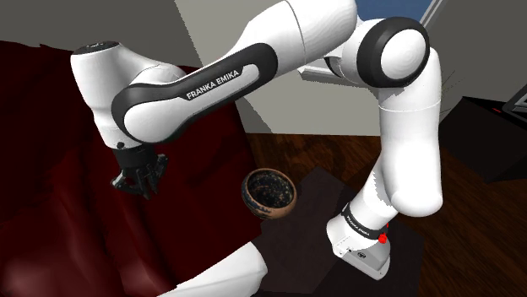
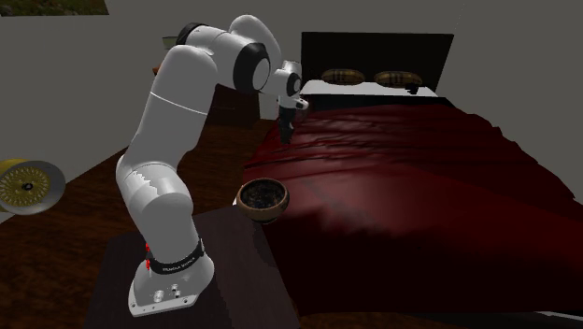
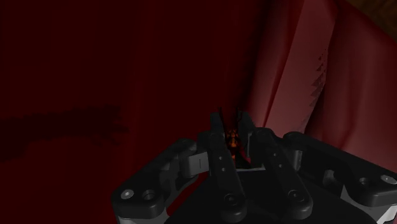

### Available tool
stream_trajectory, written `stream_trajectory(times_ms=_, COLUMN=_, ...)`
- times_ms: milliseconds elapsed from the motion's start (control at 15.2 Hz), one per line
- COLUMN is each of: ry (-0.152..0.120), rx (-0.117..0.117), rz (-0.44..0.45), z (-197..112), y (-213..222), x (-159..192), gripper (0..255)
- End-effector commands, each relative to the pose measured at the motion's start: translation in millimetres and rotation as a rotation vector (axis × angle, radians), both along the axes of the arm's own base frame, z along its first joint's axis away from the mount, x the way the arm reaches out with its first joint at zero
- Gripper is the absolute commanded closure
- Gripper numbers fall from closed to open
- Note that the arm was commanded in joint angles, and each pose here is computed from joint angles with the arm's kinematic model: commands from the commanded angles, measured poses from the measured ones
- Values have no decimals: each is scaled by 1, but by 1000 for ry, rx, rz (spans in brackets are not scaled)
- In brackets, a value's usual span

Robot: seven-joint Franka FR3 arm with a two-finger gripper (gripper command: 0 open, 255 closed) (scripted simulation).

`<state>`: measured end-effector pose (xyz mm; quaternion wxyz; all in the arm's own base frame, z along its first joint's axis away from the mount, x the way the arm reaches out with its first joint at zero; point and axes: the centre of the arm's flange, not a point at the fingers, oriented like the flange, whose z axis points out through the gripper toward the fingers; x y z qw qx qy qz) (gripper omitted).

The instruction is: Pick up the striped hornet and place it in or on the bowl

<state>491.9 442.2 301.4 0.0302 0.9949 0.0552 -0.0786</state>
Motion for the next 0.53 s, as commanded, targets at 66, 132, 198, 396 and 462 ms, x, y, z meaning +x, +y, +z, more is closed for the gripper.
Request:
stream_trajectory(times_ms=66, ry=0, rx=0, rz=0, z=16, y=0, x=-1, gripper=255)
stream_trajectory(times_ms=132, ry=0, rx=0, rz=0, z=22, y=0, x=-1, gripper=255)
stream_trajectory(times_ms=198, ry=0, rx=0, rz=0, z=27, y=0, x=-1, gripper=255)
stream_trajectory(times_ms=396, ry=0, rx=0, rz=0, z=43, y=0, x=-1, gripper=255)
stream_trajectory(times_ms=462, ry=0, rx=0, rz=0, z=48, y=0, x=-1, gripper=255)
